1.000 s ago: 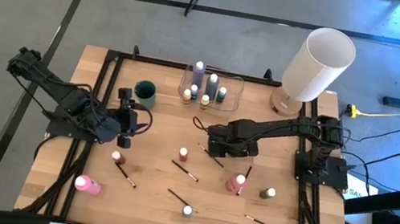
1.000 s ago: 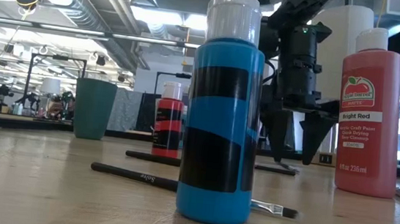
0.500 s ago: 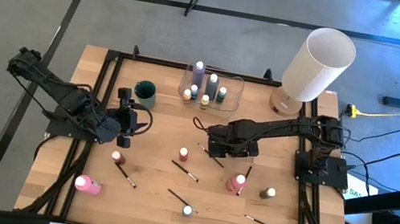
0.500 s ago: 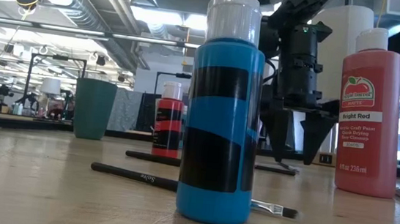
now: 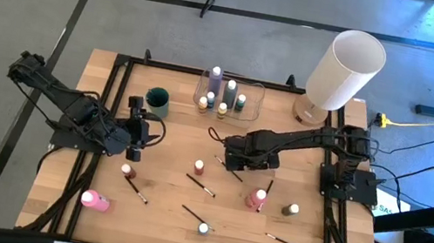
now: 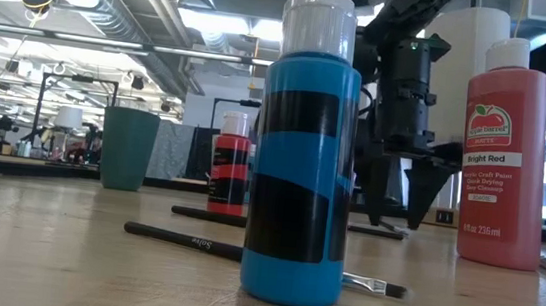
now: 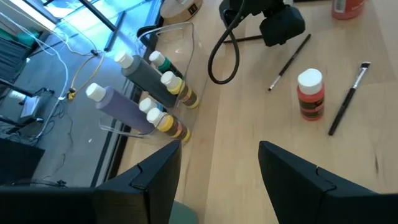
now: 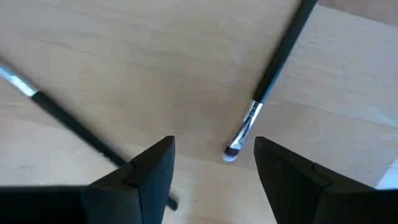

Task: Pick & Place Paint Supplies
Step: Put the silver paint brush into the green cup

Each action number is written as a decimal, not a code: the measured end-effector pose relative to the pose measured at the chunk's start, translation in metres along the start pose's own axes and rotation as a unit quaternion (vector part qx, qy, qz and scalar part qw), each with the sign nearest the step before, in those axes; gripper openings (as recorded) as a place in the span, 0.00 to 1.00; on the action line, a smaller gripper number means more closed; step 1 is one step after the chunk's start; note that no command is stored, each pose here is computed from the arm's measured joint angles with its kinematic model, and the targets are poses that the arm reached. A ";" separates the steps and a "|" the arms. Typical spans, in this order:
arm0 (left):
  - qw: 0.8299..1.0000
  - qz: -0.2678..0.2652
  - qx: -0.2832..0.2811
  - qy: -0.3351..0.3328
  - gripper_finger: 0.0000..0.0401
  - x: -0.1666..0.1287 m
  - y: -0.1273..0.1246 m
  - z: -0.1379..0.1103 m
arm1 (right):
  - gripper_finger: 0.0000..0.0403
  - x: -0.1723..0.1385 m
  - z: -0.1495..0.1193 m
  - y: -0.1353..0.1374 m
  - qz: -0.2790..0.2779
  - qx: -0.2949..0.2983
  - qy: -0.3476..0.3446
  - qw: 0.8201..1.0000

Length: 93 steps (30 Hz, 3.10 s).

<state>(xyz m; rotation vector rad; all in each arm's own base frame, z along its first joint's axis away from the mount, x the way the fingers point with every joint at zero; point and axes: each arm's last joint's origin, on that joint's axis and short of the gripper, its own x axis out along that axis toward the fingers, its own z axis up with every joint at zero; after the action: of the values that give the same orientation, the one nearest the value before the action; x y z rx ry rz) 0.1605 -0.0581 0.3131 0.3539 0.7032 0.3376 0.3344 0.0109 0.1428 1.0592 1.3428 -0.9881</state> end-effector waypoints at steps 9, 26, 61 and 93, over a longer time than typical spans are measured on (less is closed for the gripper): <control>1.000 0.001 0.002 0.003 0.52 0.000 0.000 -0.001 | 0.56 0.008 -0.001 0.000 -0.021 0.001 0.014 1.000; 1.000 0.001 0.000 0.005 0.52 0.000 0.000 -0.001 | 0.38 0.010 -0.006 0.002 -0.013 -0.001 0.023 1.000; 0.999 0.028 0.013 0.026 0.52 0.013 -0.008 -0.018 | 0.07 0.011 -0.006 0.003 -0.014 0.004 0.009 1.000; 0.999 0.029 0.021 0.026 0.52 0.013 -0.008 -0.018 | 0.00 0.002 -0.022 -0.003 -0.032 -0.042 0.010 0.999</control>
<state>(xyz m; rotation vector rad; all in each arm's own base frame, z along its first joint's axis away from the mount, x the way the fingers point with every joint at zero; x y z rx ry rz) 0.1586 -0.0559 0.2896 0.4076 0.7523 0.3893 0.3260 0.0319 0.1420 0.9699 1.4297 -0.9611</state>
